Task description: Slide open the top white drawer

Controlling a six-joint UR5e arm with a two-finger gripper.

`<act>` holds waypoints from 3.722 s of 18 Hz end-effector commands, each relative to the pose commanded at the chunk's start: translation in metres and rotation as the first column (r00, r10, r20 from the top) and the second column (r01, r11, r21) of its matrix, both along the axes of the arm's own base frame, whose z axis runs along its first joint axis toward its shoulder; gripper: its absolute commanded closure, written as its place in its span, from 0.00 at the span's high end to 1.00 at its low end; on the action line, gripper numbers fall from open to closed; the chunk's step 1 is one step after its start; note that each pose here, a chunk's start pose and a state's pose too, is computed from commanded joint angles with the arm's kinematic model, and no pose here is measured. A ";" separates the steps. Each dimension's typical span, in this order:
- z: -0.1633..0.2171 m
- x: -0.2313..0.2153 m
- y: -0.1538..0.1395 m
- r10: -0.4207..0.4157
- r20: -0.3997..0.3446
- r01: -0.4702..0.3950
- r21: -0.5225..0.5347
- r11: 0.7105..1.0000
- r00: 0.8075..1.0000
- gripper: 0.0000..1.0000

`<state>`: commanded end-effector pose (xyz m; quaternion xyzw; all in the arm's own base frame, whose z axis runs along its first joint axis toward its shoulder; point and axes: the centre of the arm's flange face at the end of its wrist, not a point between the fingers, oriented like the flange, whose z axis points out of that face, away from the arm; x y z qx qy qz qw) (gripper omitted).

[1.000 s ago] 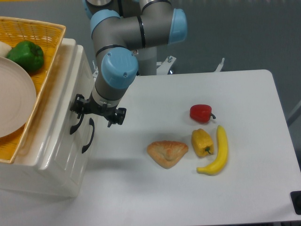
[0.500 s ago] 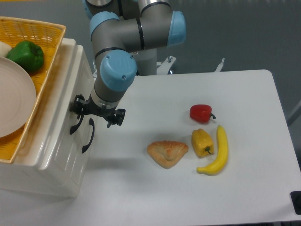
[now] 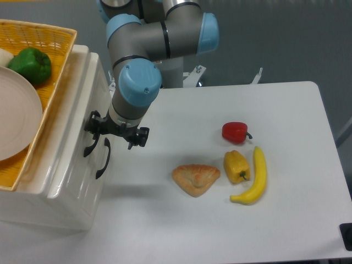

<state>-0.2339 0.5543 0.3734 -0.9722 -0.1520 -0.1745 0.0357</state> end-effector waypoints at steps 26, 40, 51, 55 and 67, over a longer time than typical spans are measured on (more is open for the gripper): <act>0.005 -0.054 -0.025 -0.004 -0.069 0.004 -0.007 1.000 0.998 1.00; 0.008 -0.082 -0.036 -0.030 -0.104 0.030 -0.004 1.000 0.994 1.00; 0.011 -0.110 -0.049 0.003 -0.110 -0.003 0.006 1.000 0.994 1.00; 0.009 -0.115 -0.048 0.006 -0.108 -0.006 0.004 1.000 0.994 1.00; 0.008 -0.120 -0.049 0.019 -0.097 -0.018 0.012 1.000 0.995 1.00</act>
